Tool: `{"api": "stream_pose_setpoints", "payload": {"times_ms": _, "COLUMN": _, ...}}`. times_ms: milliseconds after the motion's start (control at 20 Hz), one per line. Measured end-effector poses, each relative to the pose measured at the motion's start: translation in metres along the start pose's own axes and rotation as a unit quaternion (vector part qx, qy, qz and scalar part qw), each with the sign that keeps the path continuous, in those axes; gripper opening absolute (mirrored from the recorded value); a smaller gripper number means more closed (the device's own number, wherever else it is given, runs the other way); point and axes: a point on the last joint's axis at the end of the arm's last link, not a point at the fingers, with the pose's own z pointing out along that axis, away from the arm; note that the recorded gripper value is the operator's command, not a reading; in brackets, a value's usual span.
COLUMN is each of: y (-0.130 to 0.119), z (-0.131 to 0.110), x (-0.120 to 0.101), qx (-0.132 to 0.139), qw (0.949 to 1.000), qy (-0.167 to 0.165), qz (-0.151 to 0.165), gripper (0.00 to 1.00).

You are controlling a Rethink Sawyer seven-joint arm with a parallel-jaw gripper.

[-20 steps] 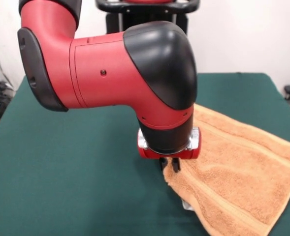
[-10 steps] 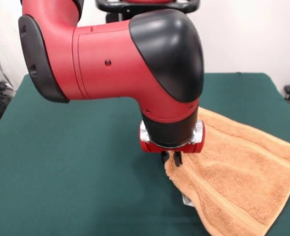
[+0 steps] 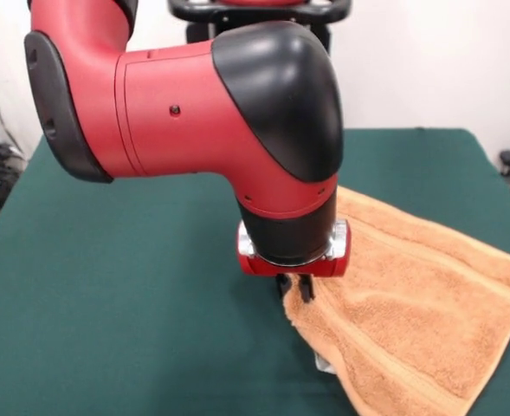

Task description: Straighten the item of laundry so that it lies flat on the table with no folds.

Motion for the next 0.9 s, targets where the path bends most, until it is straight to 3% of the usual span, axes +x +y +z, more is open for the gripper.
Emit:
{"api": "stream_pose_setpoints", "payload": {"times_ms": 50, "y": 0.0, "z": 0.004, "x": 0.001, "qx": 0.0, "qw": 1.0, "qy": -0.001, "qz": -0.001, "gripper": 1.0}}
{"api": "stream_pose_setpoints", "payload": {"times_ms": 900, "y": -0.017, "z": 0.013, "x": 0.006, "qx": 0.017, "qw": 0.9998, "qy": 0.006, "qz": 0.008, "gripper": 1.0}}
